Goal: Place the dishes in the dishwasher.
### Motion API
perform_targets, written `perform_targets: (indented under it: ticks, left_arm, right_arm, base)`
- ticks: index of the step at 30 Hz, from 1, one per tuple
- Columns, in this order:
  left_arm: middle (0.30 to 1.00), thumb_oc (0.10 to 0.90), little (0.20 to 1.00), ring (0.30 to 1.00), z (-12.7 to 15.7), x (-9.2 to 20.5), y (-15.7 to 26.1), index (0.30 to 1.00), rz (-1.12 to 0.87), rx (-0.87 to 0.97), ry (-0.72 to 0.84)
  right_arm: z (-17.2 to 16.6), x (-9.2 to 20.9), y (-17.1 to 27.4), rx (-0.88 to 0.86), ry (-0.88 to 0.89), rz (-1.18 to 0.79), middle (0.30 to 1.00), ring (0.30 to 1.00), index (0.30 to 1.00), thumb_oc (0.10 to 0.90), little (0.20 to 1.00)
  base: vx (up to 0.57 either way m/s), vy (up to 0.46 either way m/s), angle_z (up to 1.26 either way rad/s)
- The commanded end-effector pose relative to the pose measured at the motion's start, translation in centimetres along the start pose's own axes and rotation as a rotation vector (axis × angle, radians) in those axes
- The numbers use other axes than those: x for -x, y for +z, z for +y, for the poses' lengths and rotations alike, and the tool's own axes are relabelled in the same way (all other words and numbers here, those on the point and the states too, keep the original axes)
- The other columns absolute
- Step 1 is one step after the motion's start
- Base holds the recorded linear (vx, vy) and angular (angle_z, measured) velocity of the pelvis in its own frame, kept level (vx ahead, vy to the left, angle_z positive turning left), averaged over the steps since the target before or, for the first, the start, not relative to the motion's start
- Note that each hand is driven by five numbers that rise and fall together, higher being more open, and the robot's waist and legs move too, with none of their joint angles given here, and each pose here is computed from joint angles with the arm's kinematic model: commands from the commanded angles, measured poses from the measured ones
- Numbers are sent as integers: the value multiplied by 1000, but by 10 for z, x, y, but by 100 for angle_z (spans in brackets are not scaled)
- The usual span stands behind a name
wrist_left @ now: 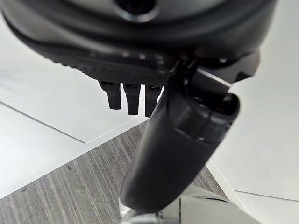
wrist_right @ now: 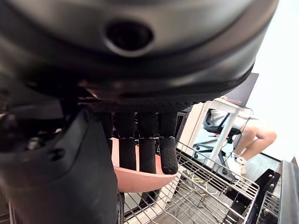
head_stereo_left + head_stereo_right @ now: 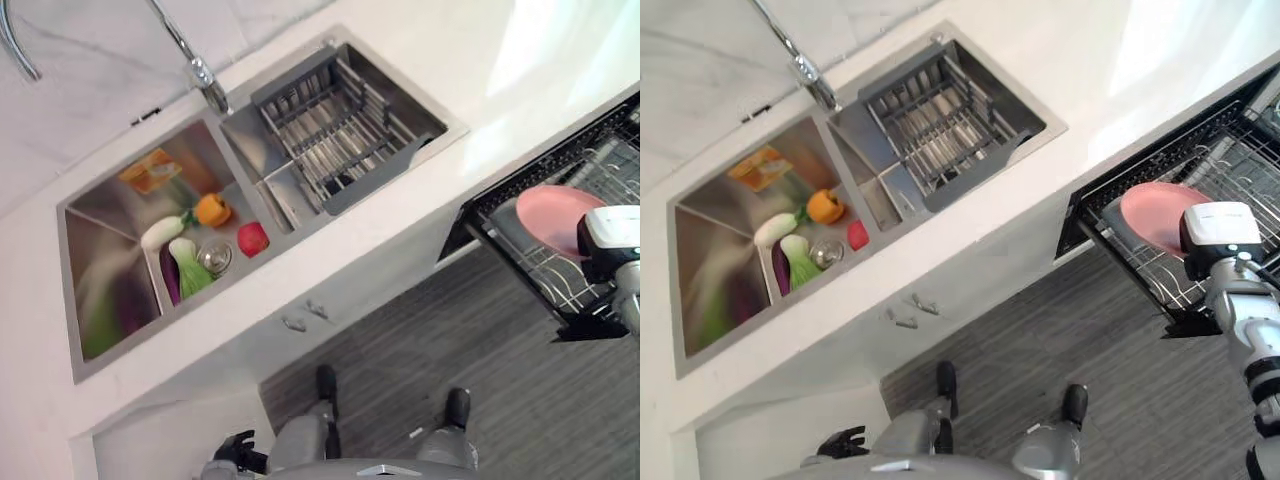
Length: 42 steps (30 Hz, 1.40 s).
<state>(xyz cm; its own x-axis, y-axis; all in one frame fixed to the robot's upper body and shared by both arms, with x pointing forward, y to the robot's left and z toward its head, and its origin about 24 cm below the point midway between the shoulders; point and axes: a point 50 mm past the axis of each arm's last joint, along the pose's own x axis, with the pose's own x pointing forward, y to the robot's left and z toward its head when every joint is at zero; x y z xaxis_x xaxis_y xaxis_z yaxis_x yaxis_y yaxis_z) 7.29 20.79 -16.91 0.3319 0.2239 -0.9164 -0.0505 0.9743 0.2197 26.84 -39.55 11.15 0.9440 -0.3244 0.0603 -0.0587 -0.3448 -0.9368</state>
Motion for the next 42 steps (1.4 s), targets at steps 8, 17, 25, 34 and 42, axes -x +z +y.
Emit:
perform_targets:
  ticks: [8,17,25,34,42]
  left_arm:
    - [900,800,900,900,27,-4,9,900,5,51,111]
    - [900,800,900,900,57,-6,28,900,-20,202,216]
    - [900,800,900,900,72,-5,36,900,-28,166,227]
    - [900,800,900,900,61,-5,18,900,43,74,189]
    - [900,800,900,900,45,-1,-7,900,96,-173,154]
  right_arm:
    - [-51,-28,-32,-132,-194,223,900,900,900,800,900]
    - [-22,-25,-27,-765,-217,476,900,900,900,800,900]
    - [4,-10,-17,-967,-137,475,900,900,900,800,900]
    - [12,40,-77,-944,-281,626,900,900,900,800,900]
    - [103,141,-126,-608,149,984,300,300,300,400,300]
  base:
    - [19,49,3]
    - [6,-52,0]
    - [9,-100,-3]
    - [37,-101,-6]
    - [49,-66,-11]
